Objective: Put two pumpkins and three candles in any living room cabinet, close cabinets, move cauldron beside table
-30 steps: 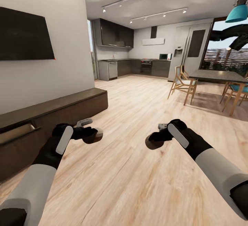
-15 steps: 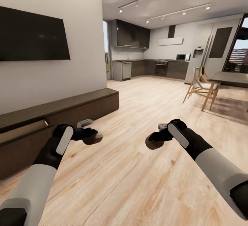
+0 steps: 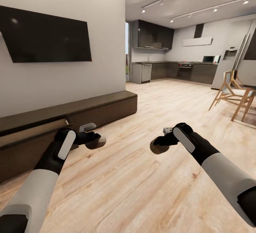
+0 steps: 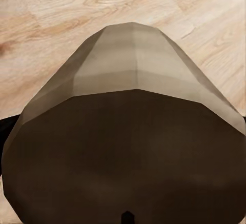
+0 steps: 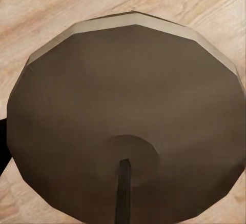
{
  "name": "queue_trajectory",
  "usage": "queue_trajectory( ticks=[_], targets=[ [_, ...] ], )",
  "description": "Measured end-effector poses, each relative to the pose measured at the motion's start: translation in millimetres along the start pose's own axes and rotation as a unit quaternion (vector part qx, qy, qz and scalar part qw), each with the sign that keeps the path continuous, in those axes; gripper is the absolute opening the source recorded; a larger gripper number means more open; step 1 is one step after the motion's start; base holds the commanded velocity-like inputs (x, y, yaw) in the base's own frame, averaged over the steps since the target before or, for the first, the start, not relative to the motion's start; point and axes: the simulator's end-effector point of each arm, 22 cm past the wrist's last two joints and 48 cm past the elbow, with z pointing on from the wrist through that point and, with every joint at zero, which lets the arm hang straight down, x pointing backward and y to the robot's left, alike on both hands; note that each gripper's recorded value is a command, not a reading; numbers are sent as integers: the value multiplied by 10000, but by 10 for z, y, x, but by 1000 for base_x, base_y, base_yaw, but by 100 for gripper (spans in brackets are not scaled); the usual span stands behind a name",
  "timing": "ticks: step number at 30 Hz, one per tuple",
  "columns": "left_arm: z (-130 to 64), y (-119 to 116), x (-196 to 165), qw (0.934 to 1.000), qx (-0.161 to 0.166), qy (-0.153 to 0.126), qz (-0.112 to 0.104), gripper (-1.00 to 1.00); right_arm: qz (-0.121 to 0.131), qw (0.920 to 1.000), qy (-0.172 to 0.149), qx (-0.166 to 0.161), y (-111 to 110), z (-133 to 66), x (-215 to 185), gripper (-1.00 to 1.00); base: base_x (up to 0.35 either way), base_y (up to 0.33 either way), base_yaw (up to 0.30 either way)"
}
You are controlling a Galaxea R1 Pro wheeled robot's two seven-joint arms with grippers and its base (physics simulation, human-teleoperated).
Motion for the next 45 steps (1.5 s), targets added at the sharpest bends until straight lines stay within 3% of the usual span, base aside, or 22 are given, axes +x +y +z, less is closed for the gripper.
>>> queue_trajectory(
  ticks=[11,20,45],
  targets=[
    [-4,2,-1,10000,-6,-3,4,-100,-6,10000,-1,0,3,-4,-1,-100,213,-60,284],
    [-3,-1,-1,10000,-1,-3,2,-100,-12,10000,-3,13,-3,-5,-1,-100,313,-113,98],
    [-5,2,-3,10000,-6,-4,5,-100,-10,10000,-3,13,-4,-4,-1,-100,314,-112,284]
  ],
)
